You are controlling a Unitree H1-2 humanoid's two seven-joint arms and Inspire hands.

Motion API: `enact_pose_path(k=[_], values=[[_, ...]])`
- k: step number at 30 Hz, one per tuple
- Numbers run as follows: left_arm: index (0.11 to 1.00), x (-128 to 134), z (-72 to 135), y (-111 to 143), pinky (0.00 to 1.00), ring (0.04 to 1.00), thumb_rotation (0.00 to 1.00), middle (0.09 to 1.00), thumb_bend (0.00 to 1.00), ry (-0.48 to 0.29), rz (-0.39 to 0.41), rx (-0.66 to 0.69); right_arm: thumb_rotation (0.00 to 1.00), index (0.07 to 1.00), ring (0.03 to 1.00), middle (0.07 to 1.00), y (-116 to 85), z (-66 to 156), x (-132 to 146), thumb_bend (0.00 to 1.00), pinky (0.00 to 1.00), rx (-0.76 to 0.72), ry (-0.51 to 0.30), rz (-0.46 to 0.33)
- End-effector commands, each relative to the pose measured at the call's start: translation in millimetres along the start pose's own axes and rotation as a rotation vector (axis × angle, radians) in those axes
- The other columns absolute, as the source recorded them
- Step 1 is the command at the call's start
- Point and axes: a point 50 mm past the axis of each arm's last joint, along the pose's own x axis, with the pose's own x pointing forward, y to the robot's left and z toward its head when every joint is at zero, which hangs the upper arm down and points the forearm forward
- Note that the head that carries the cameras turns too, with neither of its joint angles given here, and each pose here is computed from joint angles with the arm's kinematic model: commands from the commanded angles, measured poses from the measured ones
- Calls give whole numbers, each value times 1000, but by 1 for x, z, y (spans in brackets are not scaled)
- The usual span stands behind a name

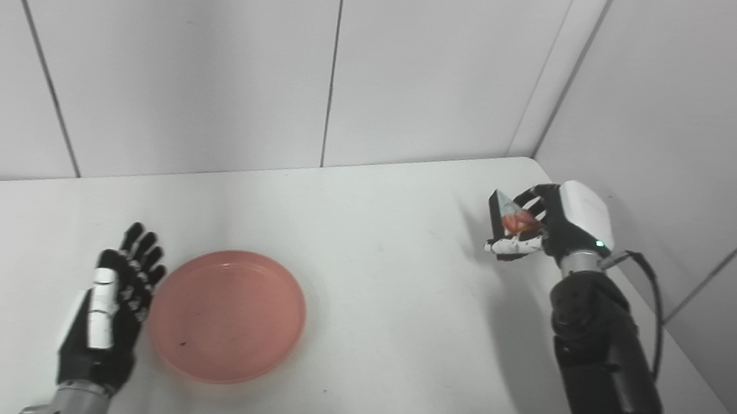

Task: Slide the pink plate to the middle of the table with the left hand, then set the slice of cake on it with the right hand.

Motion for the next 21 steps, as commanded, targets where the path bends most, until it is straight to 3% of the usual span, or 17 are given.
enact_pose_path(k=[1, 5, 9, 15, 21], values=[[971, -12, -22, -11, 997, 995, 1000, 992, 621, 47, 10, -17, 0, 523, 344, 444, -16, 16, -2, 523, 269, 36, -70, -43], [967, -10, -26, -18, 995, 994, 988, 990, 635, 47, 12, -12, 0, 518, 340, 447, -12, 32, -10, 522, 263, 97, -130, -46], [965, -7, -35, -26, 992, 985, 1000, 983, 633, 34, 0, 20, 0, 503, 358, 466, -4, 50, -22, 524, 272, 153, -241, -22], [967, -1, -44, -37, 1000, 984, 1000, 981, 621, 30, -3, 20, 0, 521, 274, 423, 12, 72, -40, 519, 202, 229, -390, 69], [974, 2, -46, -45, 1000, 994, 1000, 990, 612, 33, -11, 26, 0, 515, 285, 423, 36, 105, -62, 521, 208, 220, -591, 159]])
